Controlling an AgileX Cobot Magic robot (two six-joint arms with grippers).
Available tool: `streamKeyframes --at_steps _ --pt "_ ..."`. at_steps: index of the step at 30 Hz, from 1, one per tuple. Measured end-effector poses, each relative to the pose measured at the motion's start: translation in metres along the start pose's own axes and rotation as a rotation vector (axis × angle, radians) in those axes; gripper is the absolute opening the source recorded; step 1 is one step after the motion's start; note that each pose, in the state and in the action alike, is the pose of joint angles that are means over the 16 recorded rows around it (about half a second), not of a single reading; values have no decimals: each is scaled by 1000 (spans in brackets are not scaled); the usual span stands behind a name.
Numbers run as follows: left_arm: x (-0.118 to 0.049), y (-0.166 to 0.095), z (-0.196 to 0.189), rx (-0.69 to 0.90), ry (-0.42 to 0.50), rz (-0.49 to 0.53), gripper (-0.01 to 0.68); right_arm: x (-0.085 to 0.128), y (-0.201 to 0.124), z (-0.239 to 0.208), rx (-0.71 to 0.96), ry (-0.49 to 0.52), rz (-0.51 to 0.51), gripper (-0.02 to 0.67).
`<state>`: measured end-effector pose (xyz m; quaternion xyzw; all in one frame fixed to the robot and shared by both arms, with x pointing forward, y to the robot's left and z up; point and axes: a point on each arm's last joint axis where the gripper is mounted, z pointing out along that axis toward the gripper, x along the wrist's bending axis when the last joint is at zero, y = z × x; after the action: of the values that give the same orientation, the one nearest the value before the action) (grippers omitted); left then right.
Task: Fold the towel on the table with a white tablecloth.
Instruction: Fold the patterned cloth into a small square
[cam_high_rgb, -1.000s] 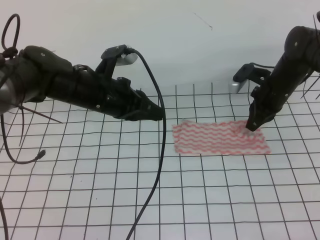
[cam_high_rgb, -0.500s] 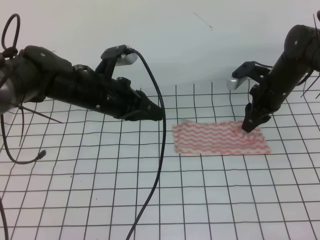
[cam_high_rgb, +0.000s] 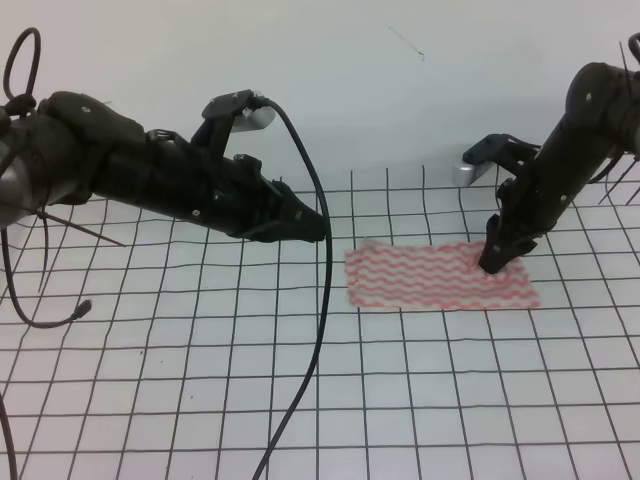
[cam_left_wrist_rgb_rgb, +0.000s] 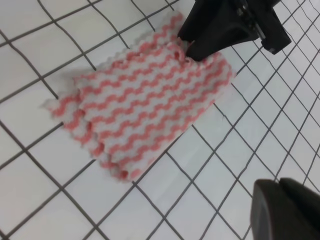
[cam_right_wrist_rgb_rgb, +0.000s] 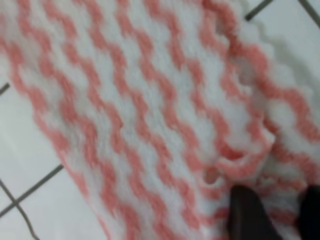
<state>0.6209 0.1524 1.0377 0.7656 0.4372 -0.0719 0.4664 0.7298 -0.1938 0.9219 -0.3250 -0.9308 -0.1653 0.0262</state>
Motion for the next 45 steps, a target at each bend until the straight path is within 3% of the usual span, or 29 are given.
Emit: streamKeyframes --at_steps 10,15,27,32,45 --pt "0 0 0 0 -1 -1 0 0 7 -15 -20 -13 -17 87" --pt "0 0 0 0 -2 -1 0 -1 10 -21 -30 -41 8 68" --pt "0 0 0 0 0 -1 0 -4 5 -12 -14 -52 110 247" --pt "0 0 0 -1 3 1 0 -1 2 -5 -3 -19 117 276" --pt "1 0 0 -2 6 1 0 1 2 0 -16 17 108 122"
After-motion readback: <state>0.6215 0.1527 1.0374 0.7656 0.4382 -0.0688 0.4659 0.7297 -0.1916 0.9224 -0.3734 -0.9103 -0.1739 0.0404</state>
